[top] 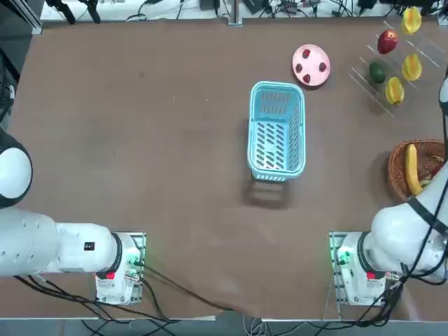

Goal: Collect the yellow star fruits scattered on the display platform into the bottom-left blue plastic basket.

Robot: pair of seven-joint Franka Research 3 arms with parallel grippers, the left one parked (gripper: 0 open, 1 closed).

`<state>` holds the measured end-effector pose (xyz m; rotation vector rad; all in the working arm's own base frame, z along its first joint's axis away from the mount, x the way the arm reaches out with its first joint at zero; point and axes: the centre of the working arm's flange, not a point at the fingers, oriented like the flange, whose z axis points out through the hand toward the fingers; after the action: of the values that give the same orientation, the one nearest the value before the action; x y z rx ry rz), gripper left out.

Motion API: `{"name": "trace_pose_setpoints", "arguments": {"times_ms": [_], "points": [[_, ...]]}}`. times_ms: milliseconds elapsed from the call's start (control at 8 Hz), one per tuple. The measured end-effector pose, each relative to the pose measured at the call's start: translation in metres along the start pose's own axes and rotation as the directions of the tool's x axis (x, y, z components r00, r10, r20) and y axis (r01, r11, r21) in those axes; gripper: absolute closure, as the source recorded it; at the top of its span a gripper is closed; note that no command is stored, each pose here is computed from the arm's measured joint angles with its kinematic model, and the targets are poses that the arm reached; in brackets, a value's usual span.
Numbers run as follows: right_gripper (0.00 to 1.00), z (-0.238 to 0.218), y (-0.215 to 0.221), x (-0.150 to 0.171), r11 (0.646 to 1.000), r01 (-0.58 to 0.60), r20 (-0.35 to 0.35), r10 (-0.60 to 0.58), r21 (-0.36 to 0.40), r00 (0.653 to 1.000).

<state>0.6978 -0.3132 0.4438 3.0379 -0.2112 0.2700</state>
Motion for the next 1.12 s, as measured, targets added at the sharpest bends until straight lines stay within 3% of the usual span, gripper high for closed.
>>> {"name": "trace_pose_setpoints", "arguments": {"times_ms": [500, 1125], "points": [[0.0, 0.039, -0.018, 0.012, 0.998, 0.008, -0.046, -0.005, 0.06, 0.999], [0.0, 0.038, -0.019, 0.02, 0.998, 0.009, -0.077, -0.004, 0.063, 0.997]]}}
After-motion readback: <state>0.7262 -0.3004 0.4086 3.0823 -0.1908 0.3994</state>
